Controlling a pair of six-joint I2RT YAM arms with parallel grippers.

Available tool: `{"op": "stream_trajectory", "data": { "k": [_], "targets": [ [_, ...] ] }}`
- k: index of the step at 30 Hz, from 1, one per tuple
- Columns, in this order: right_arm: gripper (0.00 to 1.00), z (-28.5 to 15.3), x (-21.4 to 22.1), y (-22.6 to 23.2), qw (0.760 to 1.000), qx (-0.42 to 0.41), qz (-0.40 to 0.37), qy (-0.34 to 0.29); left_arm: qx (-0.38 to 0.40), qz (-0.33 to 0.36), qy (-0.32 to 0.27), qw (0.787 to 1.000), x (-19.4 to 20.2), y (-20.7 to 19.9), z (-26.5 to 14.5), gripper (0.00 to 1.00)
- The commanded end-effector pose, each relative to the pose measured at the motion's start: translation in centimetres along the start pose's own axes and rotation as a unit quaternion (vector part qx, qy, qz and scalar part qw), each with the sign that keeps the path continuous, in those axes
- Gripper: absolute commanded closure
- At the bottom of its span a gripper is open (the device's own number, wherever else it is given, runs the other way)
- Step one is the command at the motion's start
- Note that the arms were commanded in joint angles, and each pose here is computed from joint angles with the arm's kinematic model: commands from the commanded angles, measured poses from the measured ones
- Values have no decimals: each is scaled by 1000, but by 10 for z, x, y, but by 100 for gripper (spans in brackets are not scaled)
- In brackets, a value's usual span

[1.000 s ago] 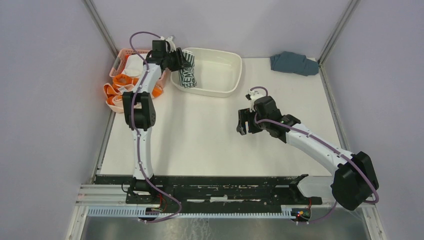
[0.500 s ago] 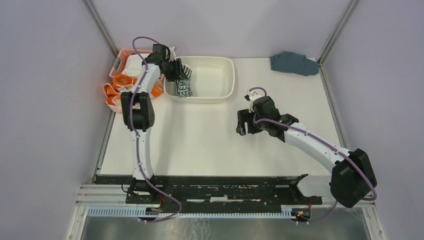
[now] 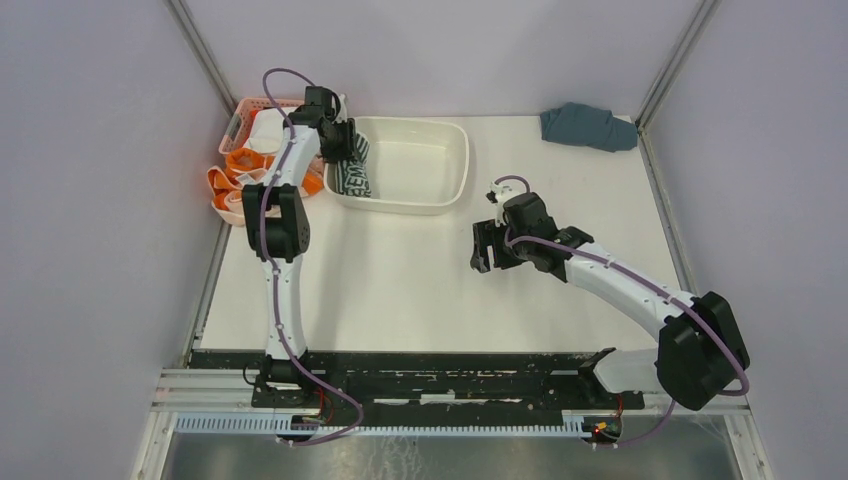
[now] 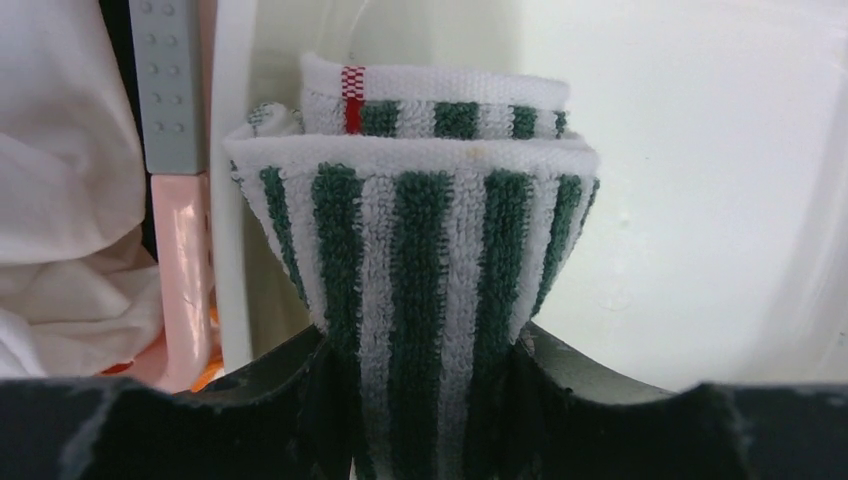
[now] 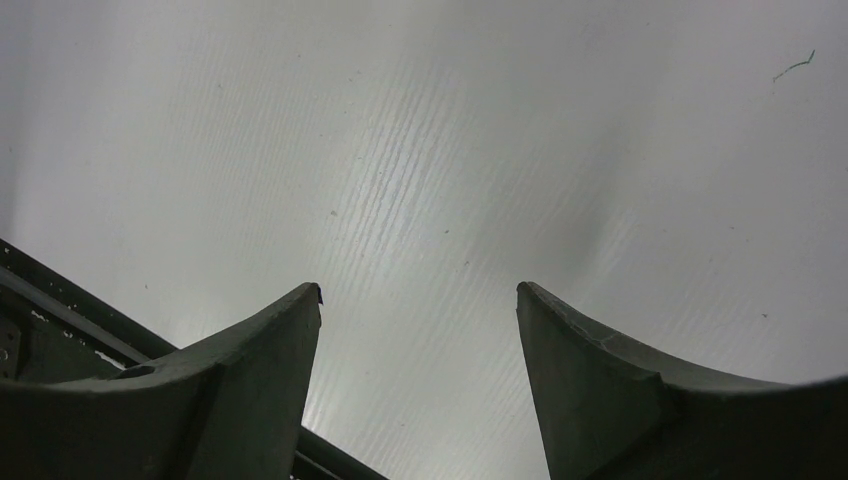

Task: Roll the towels
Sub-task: Place the towel in the bin.

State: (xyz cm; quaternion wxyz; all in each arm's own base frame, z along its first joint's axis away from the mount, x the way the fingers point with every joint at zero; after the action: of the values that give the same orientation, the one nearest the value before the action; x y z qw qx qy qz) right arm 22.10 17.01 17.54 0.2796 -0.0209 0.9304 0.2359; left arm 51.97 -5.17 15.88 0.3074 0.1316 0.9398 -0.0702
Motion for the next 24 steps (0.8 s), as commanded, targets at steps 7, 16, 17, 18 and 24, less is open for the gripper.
{"op": "stream_trajectory", "data": {
  "k": [7,16,17,18,24],
  "targets": [
    [21,5,-13,8,1000,-10,-3,-8,-16,28,36,999,23,13,53,83],
    [21,9,-13,8,1000,-13,0,-3,-50,-2,64,997,39,18,72,64],
    [21,9,-13,8,1000,-13,1,-4,-54,-4,61,997,37,18,70,62],
    [21,9,-13,8,1000,-13,1,-3,-58,-6,58,997,34,18,67,60],
    [21,8,-13,8,1000,-15,2,-5,-74,-17,18,997,15,18,44,49]
  ]
}}
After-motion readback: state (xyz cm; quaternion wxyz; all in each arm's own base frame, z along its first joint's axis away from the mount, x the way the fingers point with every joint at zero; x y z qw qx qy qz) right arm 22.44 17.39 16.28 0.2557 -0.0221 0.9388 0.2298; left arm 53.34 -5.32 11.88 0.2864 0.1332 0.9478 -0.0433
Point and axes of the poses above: each gripper's point midway between its finger pads, its own z axis out along the fingers, its own y axis along the line the jaws close on, x = y × z, the point moved 9 cm from there along -z, back along the fingers, and after that the axes turned 15 degrees about z, right-handed, at the moved point
